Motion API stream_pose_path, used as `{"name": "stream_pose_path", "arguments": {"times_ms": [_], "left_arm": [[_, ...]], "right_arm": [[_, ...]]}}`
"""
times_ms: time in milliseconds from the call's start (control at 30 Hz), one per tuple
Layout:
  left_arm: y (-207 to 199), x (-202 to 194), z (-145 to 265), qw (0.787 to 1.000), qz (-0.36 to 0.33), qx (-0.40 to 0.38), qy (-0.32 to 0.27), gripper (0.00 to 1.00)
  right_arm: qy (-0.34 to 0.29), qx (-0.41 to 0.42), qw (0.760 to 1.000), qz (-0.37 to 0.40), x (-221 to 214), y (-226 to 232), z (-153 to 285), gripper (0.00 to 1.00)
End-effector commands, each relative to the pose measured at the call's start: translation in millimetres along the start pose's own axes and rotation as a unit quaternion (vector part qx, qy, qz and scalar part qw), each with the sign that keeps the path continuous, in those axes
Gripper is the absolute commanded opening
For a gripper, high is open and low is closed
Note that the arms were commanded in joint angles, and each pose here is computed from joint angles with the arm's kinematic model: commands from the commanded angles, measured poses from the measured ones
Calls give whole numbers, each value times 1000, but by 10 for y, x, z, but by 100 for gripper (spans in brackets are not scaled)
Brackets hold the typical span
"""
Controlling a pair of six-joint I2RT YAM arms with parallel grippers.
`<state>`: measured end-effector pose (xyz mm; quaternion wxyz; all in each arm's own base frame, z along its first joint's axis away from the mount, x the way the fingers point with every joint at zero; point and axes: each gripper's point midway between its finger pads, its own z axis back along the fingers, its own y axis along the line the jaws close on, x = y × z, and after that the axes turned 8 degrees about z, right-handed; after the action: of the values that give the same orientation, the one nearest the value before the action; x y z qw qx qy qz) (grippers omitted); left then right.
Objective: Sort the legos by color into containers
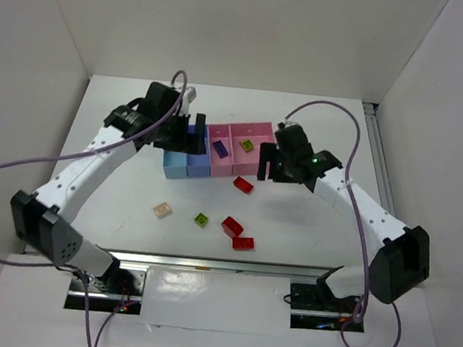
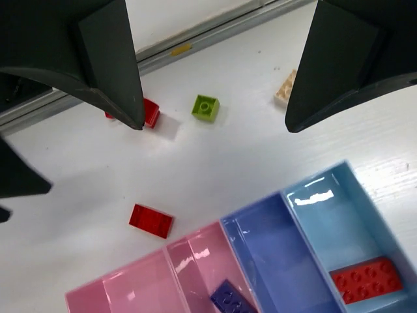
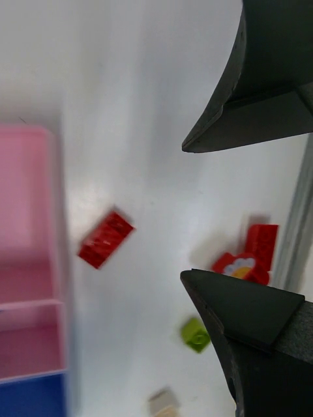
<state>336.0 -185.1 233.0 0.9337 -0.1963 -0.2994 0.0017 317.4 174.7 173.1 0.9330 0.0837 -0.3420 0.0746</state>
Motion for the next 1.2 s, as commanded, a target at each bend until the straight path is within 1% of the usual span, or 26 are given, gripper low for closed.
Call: {"name": "stream_pose_path", "arguments": {"times_ms": [0, 33, 67, 100, 133, 200, 233, 267, 300, 367, 433, 500, 567, 667, 700, 767, 867, 933, 1000, 1033, 1067, 1167], "left_arm": [[31, -44, 226, 999, 17, -1, -42, 100], [147, -207, 171, 999, 35, 15, -33, 100], [166, -225, 283, 998, 43, 14, -52, 100], [184, -273, 295, 997, 49, 12, -53, 100], [247, -371, 269, 997, 59, 21, -47, 100], [260, -345, 308, 995, 70, 24, -60, 100], [260, -369, 328, 995, 81, 23, -62, 100], [323, -371, 310, 993, 90, 39, -67, 100], [303, -358, 354, 992, 93, 38, -76, 100], [367, -360, 352, 989, 103, 51, -88, 99], [374, -316, 381, 988, 108, 53, -101, 99], [369, -295, 373, 988, 103, 53, -101, 99], [382, -304, 346, 989, 95, 57, -97, 99], [461, -288, 303, 987, 95, 81, -97, 96], [479, -317, 278, 988, 95, 86, -89, 96], [517, -296, 282, 986, 103, 92, -94, 95], [513, -239, 281, 986, 96, 86, -101, 95], [523, -251, 244, 987, 96, 89, -96, 95], [515, -236, 213, 986, 101, 88, -98, 94], [489, -224, 209, 987, 101, 81, -98, 94], [488, -224, 209, 987, 101, 81, -99, 94], [444, -213, 203, 987, 105, 70, -98, 93]], "right_arm": [[34, 30, 999, 27, -429, 243, 53, 79], [42, 34, 998, 32, -529, 291, 25, 81], [45, 38, 998, 38, -555, 346, -9, 81], [61, 39, 996, 54, -649, 411, -105, 83], [61, 31, 995, 72, -632, 429, -154, 83], [63, 20, 993, 97, -622, 520, -317, 84], [56, 19, 991, 119, -593, 515, -381, 84], [50, 26, 990, 129, -566, 553, -433, 84], [29, 34, 990, 135, -504, 600, -520, 84], [23, 37, 985, 167, -577, 576, -665, 85], [12, 43, 984, 171, -528, 557, -820, 87], [6, 51, 979, 195, -564, 560, -890, 88], [-15, 61, 977, 204, -495, 615, -951, 88], [5, 58, 975, 215, -593, 579, -1120, 88], [6, 53, 975, 216, -603, 567, -1162, 88], [-1, 54, 974, 220, -588, 587, -1231, 88], [9, 44, 972, 231, -644, 515, -1338, 83], [5, 48, 972, 231, -564, 537, -1388, 80], [10, 52, 971, 232, -587, 559, -1432, 74], [6, 53, 973, 225, -548, 580, -1427, 70], [8, 57, 974, 220, -556, 599, -1424, 59], [10, 72, 973, 220, -576, 645, -1416, 51]]}}
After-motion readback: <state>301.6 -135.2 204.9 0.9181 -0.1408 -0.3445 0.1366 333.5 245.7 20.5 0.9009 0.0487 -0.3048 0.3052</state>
